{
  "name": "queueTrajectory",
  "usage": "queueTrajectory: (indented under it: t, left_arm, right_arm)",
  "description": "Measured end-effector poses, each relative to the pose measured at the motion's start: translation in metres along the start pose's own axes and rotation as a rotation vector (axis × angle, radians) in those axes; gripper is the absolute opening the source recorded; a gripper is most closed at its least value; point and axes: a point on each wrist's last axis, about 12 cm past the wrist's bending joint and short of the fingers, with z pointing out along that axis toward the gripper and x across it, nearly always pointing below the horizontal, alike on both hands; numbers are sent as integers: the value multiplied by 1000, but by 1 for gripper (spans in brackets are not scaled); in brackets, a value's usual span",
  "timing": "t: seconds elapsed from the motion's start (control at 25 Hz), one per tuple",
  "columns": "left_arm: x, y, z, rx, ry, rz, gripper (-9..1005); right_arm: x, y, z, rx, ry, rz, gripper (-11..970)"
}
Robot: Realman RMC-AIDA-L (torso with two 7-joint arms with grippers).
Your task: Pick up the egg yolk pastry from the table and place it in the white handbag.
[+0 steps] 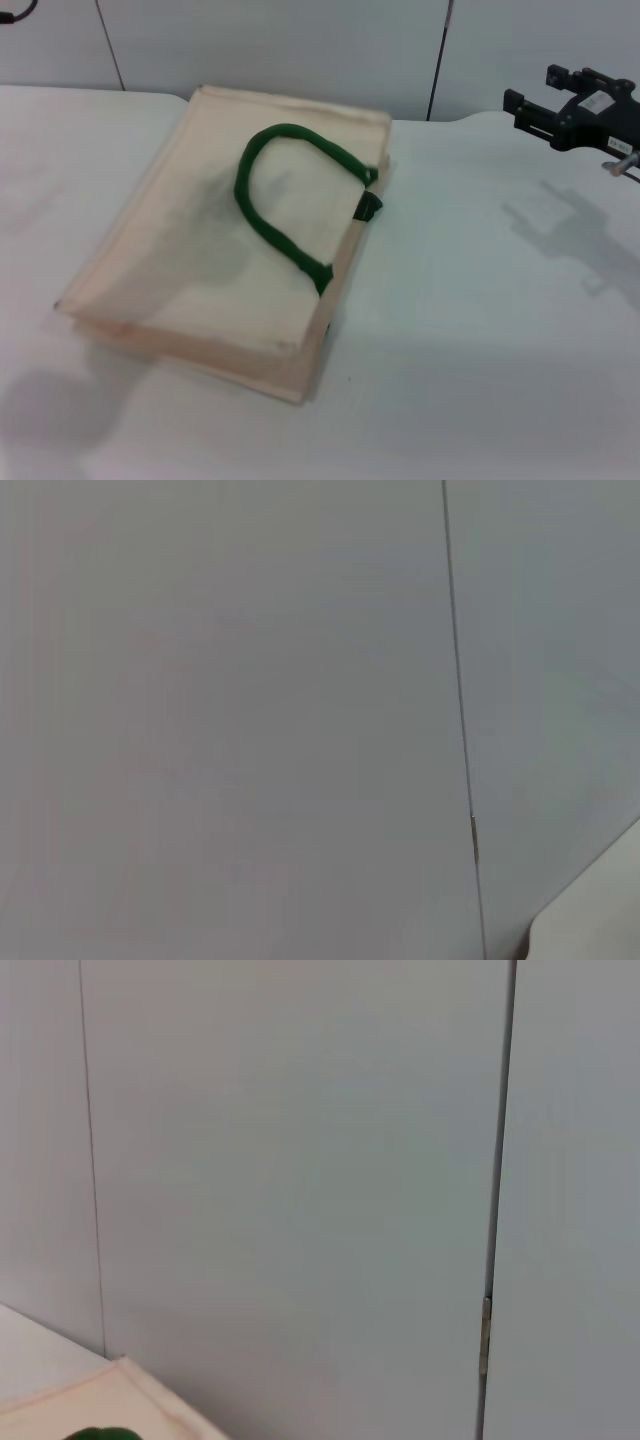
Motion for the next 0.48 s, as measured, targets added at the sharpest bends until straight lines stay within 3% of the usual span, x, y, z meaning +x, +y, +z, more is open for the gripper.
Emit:
queueTrajectory:
  t: [0.08,0.32,0.48]
  left_arm:
    - [1,1,0,-3,-1,-4,398]
    - [11,13,-10,-54,-5,-59,426]
    - [26,24,-14,-114,-13,-106,445]
  right_arm:
    - [0,0,0,1,-1,1,710]
    - [1,-8,-10,56,-29,36,710]
    - [4,-17,-29,159,-86,77,710]
